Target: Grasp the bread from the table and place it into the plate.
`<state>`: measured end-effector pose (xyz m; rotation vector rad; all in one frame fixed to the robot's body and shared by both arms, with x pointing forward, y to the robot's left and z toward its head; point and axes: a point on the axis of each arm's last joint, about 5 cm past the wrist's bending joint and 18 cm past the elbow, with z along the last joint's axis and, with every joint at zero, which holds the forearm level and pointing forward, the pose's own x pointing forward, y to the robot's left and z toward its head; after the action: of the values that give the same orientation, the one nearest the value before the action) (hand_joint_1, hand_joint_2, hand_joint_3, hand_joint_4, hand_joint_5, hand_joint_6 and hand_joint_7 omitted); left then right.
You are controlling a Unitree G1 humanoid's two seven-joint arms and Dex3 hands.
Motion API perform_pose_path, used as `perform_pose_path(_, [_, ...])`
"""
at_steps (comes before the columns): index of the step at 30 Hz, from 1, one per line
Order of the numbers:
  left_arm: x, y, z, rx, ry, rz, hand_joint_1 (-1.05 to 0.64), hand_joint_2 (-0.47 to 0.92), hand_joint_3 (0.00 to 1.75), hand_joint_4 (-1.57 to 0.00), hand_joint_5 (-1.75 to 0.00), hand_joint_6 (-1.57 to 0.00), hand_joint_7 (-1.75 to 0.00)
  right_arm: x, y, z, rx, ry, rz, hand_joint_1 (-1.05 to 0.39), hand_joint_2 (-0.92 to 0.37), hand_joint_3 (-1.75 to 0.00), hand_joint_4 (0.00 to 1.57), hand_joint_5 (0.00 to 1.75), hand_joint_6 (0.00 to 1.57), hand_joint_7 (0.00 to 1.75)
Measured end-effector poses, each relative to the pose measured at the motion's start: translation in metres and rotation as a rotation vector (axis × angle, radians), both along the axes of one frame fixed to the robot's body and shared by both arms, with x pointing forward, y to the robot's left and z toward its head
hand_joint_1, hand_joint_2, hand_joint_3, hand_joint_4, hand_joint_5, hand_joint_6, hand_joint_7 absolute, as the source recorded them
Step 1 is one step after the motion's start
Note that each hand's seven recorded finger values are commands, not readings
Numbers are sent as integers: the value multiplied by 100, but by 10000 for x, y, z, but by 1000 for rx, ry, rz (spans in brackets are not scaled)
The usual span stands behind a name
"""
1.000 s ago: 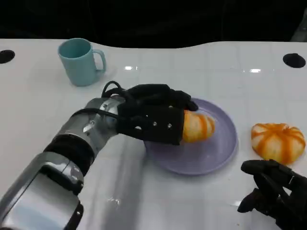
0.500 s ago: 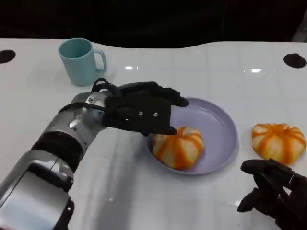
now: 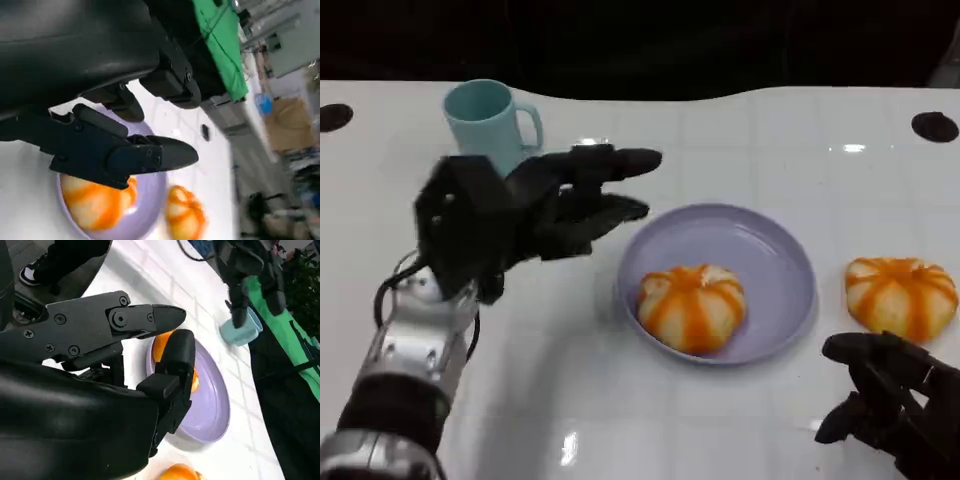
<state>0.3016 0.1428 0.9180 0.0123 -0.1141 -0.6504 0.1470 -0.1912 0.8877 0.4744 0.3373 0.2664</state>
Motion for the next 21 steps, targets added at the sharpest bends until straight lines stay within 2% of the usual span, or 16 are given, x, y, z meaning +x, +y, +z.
perform_pose_path(2, [-98,64,-53,-116,86,7,-64,92,43,-53,-94,-72,-10,-4,2,1,0,0,1,-48,-92,-25,59,148,58,105])
perform_pose_path(3, [-149,90,-83,-165,127,12,-63,92,42,-52,-103,-75,-14,-8,2,1,-1,0,0,-48,-92,-24,60,148,58,105])
perform_pose_path(4, [-205,119,-116,-221,180,16,-62,92,45,-48,-115,-74,-21,-10,3,1,0,0,0,-48,-92,-24,60,148,58,105])
perform_pose_path(5, [-263,144,-135,-283,229,10,-62,92,45,-47,-119,-73,-24,-14,3,1,0,1,0,-48,-92,-24,60,148,58,105])
perform_pose_path(6, [-317,165,-155,-339,276,0,-62,92,47,-51,-125,-74,-35,-16,2,2,-1,1,-1,-47,-92,-24,60,148,58,105])
perform_pose_path(7, [-374,183,-166,-386,322,-11,-63,92,47,-52,-129,-68,-52,-19,3,2,-1,1,-1,-47,-92,-25,60,148,58,105])
perform_pose_path(8, [-424,199,-170,-420,354,-18,-59,92,51,-49,-153,-58,-92,-20,3,3,-1,0,0,-47,-92,-25,60,148,58,105])
perform_pose_path(10, [-549,233,-160,-474,407,-6,-57,92,53,-48,-168,-49,-122,-19,4,6,0,-3,1,-47,-92,-25,61,147,58,105])
perform_pose_path(16, [-898,230,-229,-553,543,70,-54,92,54,-64,-175,-45,-167,-23,2,7,-2,-5,-1,-47,-92,-24,62,145,58,103])
perform_pose_path(21, [-1086,218,-281,-580,591,105,-53,92,57,-66,-175,-41,-174,-26,-1,9,-4,-6,-2,-47,-92,-24,62,143,58,103])
